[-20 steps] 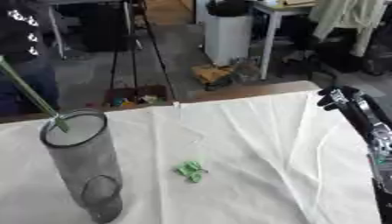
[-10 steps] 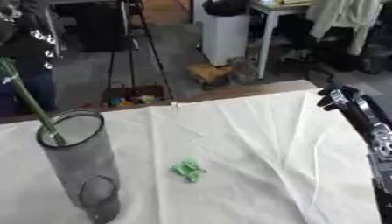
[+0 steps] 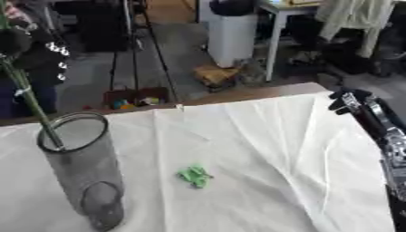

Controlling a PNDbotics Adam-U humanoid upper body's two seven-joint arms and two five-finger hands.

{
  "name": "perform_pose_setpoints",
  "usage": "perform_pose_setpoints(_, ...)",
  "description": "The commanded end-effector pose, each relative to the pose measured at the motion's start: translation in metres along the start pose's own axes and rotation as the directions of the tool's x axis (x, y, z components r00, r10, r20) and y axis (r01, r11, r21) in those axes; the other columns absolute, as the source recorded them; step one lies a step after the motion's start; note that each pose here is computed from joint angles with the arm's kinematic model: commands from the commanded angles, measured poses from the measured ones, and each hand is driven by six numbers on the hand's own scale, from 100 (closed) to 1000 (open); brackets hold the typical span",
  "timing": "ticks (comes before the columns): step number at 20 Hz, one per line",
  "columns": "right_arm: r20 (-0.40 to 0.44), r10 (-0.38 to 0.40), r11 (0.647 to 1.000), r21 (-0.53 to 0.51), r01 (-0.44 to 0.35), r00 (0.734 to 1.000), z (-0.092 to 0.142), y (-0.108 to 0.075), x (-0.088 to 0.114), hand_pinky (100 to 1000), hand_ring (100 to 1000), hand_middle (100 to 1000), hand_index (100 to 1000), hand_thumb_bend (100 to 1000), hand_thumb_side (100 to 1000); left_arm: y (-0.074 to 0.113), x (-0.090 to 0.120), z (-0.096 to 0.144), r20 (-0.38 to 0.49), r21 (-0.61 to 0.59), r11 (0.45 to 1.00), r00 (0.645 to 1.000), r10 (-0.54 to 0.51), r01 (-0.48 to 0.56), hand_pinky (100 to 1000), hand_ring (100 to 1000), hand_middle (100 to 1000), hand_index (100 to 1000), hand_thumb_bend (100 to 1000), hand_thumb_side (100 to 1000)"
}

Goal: Arrange flowers into the vase.

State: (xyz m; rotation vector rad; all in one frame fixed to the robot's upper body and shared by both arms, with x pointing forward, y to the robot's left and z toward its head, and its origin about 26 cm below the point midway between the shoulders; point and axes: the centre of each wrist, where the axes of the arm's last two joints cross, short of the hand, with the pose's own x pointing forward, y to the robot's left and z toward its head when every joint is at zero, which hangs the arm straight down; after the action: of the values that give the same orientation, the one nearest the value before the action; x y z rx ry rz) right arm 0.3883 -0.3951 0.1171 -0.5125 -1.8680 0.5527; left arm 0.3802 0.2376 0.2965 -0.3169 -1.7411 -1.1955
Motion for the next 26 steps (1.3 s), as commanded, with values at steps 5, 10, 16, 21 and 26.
perform_pose_setpoints(5,0.034,0.033,0.999,-0.015,-0.033,0.999,-0.008,-0.013,0.010,662,650,694,515,100,958,0.007,0.008,0.005,0.034,0.066,0.996,0.998,-0.055,0.052,100,100,100,100,887,733)
perform_pose_setpoints(10,0.034,0.034,0.999,-0.016,-0.033,0.999,-0.008,-0.013,0.010,662,650,694,515,100,958,0.007,0.005,0.006,0.024,0.076,0.994,0.996,-0.084,0.082,100,100,100,100,872,761)
perform_pose_setpoints(16,0.034,0.034,0.999,-0.016,-0.033,0.999,-0.008,-0.013,0.010,662,650,693,515,100,958,0.007,-0.001,0.009,0.000,0.091,0.988,0.993,-0.122,0.121,202,100,100,191,834,823)
perform_pose_setpoints(21,0.033,0.034,0.999,-0.016,-0.034,0.999,-0.008,-0.013,0.009,662,649,693,515,100,959,0.006,-0.005,0.008,-0.008,0.101,0.987,0.993,-0.121,0.122,326,130,100,229,815,842)
perform_pose_setpoints(26,0.034,0.034,0.999,-0.016,-0.033,0.999,-0.008,-0.013,0.009,662,649,693,515,100,959,0.005,-0.007,0.008,0.006,0.122,0.987,0.994,-0.107,0.105,404,196,100,239,766,845)
